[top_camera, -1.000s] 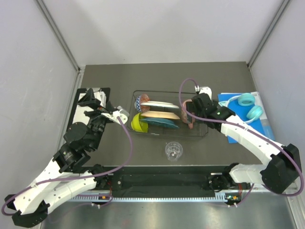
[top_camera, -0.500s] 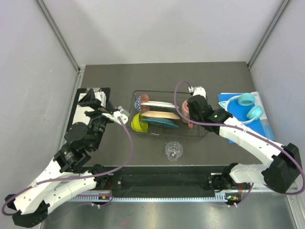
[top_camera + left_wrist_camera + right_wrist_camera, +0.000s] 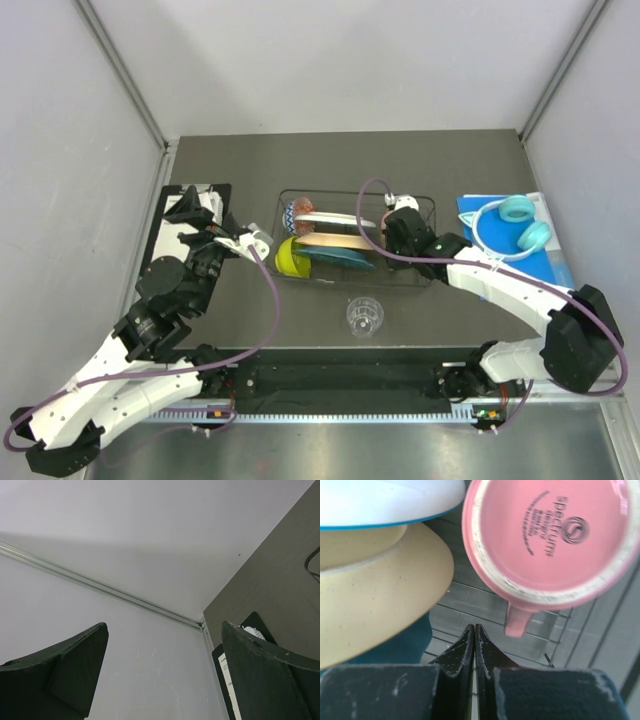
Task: Load the mixed dishes into the dish rack
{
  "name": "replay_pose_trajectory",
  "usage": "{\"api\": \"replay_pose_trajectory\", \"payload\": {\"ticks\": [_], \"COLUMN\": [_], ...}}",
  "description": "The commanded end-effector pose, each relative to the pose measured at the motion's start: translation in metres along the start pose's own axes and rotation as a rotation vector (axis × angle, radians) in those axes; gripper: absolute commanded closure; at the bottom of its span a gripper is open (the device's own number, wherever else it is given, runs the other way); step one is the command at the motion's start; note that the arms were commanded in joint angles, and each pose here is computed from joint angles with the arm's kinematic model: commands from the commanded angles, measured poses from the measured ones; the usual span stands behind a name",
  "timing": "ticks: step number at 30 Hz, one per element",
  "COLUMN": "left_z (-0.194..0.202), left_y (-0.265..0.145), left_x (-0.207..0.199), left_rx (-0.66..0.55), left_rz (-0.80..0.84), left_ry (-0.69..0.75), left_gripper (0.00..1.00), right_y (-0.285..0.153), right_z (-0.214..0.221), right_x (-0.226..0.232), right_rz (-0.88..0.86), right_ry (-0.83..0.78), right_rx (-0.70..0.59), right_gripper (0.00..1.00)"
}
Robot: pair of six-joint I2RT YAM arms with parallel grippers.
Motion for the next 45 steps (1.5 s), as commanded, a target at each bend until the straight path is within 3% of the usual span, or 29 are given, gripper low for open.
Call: {"api": "replay_pose_trajectory", "payload": {"ticks": [1, 12, 22, 32, 38, 39, 44, 45], "left_z": [-0.004, -0.005, -0.007, -0.011, -0.002, 0.001, 0.013, 0.014], "left_y": [0.001, 0.002, 0.005, 0.0, -0.015, -0.016, -0.015, -0.016], "left_x": [0.013, 0.011, 0.009, -0.025, -0.067, -0.074, -0.091, -0.093], "left_rx": [-0.014, -0.017, -0.019, -0.041, -0.005, 0.004, 0.066, 0.071], "left_rz": [-0.057, -0.052, -0.041, 0.137, 0.302, 0.328, 0.328, 0.331], "left_ry": [-0.035, -0.035, -0.036, -0.132, -0.208, -0.195, -0.197, -0.209], "left_gripper": [0.01, 0.01, 0.01, 0.01, 0.01, 0.01, 0.01, 0.01], "right_y": [0.009, 0.023, 0.022, 0.023, -0.023, -0.031, -0.084, -0.088], "right_z": [-0.009, -0.013, -0.017, -0.019, -0.039, -0.041, -0.038, -0.033], "right_x": [0.017, -0.03, -0.047, -0.051, -0.041, -0.041, -0.03, -0.025], "right_rz": [-0.054, 0.111, 0.134, 0.11, -0.018, -0.029, -0.158, -0.191], "right_ry": [0.02, 0.066, 0.069, 0.046, 0.001, 0.007, 0.034, 0.033], "right_rx": [-0.034, -0.022, -0.024, -0.03, -0.157, -0.174, -0.217, -0.196], "right_gripper": [1.0, 1.0, 1.0, 0.99, 0.78, 0.68, 0.45, 0.31]}}
Point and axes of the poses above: each gripper's point midway between its finger pads, its own y axis out along the fingers, its own x axis along the line the jaws close on, z = x × y, the point moved 1 cm from there along -y, back along the fingers, and after that the axes turned 9 degrees about y, right-handed, at the moved point
